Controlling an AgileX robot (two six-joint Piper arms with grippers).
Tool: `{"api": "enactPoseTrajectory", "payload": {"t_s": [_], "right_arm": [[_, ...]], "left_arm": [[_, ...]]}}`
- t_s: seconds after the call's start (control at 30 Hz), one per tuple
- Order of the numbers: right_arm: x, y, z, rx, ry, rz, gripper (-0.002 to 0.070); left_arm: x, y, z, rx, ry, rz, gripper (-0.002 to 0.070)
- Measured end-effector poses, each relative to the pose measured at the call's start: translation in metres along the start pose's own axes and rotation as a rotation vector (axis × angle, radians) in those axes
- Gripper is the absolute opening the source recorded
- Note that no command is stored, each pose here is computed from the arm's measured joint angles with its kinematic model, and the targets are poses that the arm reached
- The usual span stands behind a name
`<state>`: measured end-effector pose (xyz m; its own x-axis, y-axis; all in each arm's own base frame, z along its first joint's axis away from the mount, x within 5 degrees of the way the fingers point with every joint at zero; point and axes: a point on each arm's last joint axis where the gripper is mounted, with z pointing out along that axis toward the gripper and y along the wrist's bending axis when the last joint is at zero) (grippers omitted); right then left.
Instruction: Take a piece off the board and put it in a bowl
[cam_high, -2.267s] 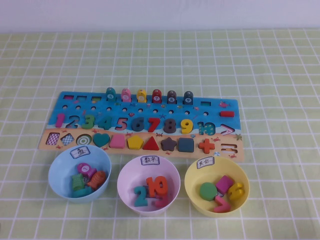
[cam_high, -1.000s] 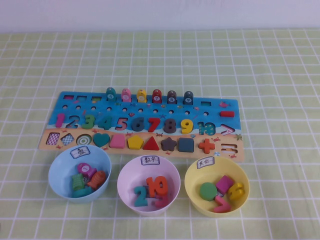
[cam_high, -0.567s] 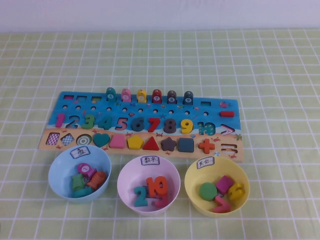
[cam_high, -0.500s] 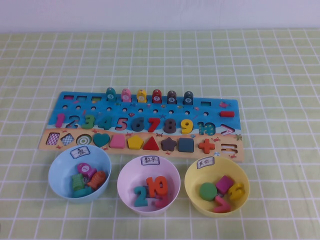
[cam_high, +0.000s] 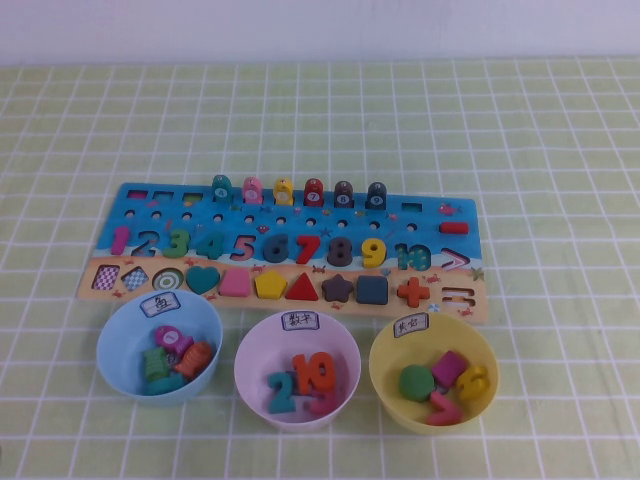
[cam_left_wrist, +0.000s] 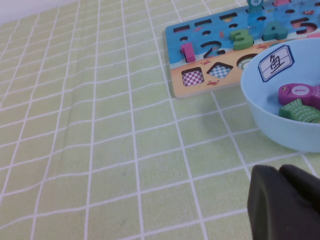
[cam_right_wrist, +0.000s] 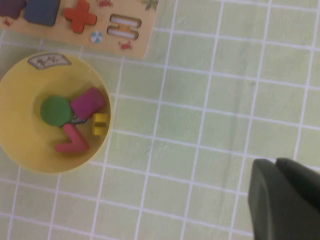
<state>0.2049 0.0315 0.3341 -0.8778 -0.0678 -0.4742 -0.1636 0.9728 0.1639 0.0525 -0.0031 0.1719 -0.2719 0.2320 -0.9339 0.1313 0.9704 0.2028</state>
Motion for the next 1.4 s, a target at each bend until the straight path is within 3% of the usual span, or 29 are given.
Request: {"api": "enactPoseTrajectory", "payload": {"t_s": [0.17,0.4,0.53,0.77,0.93,1.03,1.23,1.4], "right_arm": [[-0.043,0.012,0.020,-0.014,0.160,-0.084,-0.0017],[-0.094,0.060,0.061,0.079,0.196,-0.297,-0.0017],[-0.114,0.086,0.091,0.072,0.212,-0.366,-0.0017],[-0.117,0.120,0.160,0.052,0.321,-0.449,-0.0017],[-0.107,0.131,0.192,0.027,0.395,-0.510,-0.0001],[-0.105,0.135,0.197,0.006,0.407,-0.509,0.0088],[-0.106,0.136,0.197,0.010,0.403,-0.463,0.0414],[-0.107,0.135,0.199,0.028,0.403,-0.415,0.0438]], "left_arm": [[0.000,0.000,0.000,0.000,0.000,0.000,-0.0005],[0.000,0.000,0.000,0.000,0.000,0.000,-0.0005],[0.000,0.000,0.000,0.000,0.000,0.000,-0.0005],[0.000,0.000,0.000,0.000,0.000,0.000,-0.0005],[0.000,0.000,0.000,0.000,0.000,0.000,-0.0005],[0.000,0.000,0.000,-0.001,0.000,0.002,-0.0005],[0.000,0.000,0.000,-0.002,0.000,0.006,-0.0005],[0.000,0.000,0.000,-0.002,0.000,0.006,-0.0005]]}}
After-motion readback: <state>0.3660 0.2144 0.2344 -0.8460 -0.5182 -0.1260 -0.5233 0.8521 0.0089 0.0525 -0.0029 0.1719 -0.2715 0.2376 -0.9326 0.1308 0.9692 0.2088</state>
